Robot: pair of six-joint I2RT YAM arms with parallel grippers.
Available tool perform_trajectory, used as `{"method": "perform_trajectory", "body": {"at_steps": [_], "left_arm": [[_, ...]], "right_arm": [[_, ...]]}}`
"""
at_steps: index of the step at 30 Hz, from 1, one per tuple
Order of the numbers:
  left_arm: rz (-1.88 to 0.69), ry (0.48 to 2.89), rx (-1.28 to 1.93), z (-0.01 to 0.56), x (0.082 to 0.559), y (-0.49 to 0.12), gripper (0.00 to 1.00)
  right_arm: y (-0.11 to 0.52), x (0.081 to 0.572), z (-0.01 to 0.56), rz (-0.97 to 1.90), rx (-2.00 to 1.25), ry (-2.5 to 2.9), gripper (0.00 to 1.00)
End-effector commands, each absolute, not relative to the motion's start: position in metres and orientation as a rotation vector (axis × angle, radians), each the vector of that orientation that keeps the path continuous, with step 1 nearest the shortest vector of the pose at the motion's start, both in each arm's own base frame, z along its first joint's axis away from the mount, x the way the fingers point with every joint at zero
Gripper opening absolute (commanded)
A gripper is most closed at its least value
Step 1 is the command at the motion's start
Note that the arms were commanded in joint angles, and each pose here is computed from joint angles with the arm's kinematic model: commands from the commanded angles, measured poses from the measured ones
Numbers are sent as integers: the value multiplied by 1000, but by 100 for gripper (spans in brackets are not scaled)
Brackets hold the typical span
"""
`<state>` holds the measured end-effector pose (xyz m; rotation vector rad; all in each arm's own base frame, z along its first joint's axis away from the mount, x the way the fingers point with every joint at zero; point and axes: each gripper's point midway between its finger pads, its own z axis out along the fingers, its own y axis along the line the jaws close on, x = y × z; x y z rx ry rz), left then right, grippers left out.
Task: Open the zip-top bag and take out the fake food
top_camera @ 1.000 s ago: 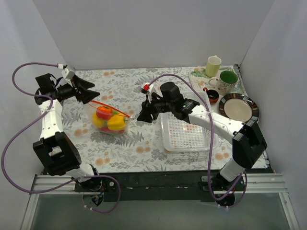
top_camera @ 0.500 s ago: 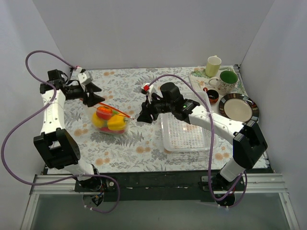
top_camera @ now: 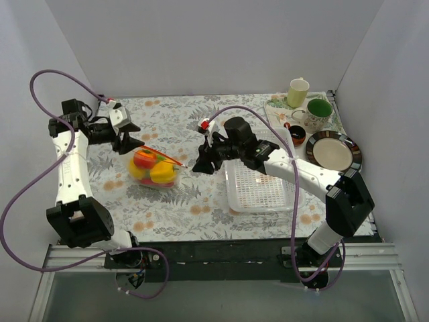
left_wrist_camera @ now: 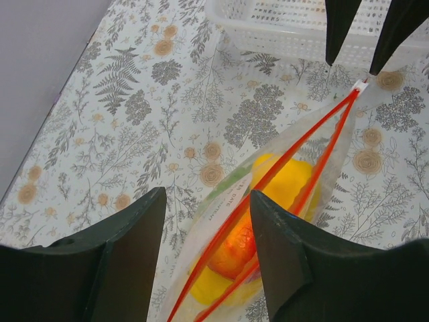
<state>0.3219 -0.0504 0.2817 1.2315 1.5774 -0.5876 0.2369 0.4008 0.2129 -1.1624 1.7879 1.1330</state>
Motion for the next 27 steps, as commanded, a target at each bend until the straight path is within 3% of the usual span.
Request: {"method": "perform_trajectory", "body": {"at_steps": [1, 12, 16, 19, 22, 27], "left_arm": [[-574, 1563, 1265, 283, 299, -56, 51], [-549, 1650, 1317, 251, 302, -44, 42], [-543, 1703, 1346, 234, 303, -38, 24], [-564, 1724, 1332, 227, 311, -35, 17], [-542, 1706, 1268, 238, 335, -32, 0], [-468, 1564, 1118, 279, 377, -35, 0]], "right_arm": [[399, 231, 233, 1139, -1172, 1705, 51], [398, 231, 233, 1133, -1171, 1704, 51], [399, 231, 234, 1138, -1171, 1705, 51], [400, 232, 234, 1139, -1169, 1707, 50], [401, 232, 235, 1142, -1171, 1702, 48], [401, 232, 235, 1144, -1170, 1703, 46]]}}
